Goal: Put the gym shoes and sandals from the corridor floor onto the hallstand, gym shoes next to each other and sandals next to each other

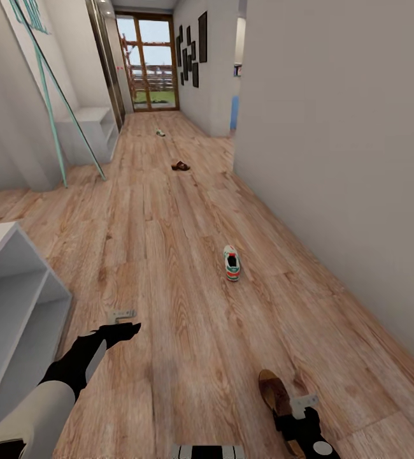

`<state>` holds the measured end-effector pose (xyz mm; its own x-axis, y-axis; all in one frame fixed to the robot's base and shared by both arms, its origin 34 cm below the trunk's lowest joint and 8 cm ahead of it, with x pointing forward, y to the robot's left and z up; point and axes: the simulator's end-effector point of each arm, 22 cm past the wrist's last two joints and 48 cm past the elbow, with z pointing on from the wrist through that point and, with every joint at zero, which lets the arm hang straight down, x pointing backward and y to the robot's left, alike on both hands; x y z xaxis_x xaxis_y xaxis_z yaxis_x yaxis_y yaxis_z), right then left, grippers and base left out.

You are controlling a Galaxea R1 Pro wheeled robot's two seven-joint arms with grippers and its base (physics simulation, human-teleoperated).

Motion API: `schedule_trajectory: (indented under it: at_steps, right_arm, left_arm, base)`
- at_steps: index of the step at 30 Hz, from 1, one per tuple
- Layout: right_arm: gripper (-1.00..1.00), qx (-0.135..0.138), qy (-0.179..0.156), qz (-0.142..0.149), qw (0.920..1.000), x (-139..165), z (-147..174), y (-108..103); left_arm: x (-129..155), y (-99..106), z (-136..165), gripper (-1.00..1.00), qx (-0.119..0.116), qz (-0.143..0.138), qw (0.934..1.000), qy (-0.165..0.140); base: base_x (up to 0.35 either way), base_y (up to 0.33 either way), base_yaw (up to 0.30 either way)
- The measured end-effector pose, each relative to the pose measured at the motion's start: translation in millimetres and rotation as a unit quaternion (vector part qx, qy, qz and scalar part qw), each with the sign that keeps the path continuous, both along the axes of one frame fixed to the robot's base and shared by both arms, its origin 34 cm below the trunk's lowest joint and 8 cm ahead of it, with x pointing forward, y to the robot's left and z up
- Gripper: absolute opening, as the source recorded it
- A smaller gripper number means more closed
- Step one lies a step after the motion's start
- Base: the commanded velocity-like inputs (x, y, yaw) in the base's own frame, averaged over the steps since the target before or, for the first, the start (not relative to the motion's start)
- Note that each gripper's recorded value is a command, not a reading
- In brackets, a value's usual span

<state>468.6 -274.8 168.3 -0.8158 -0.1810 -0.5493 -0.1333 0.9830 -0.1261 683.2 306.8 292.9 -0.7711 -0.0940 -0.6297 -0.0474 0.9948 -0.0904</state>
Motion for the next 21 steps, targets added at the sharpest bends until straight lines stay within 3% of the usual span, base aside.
schedule_trajectory:
  at_steps: [21]
  right_arm:
    - [1.0, 0.0, 0.059, 0.0, 0.9982, -43, -45, 0]
  left_arm:
    - [-29, 0, -71, 1.0, 0.0, 0.0, 0.9983, 0.058]
  base:
    - [0.0, 0.0, 0.0]
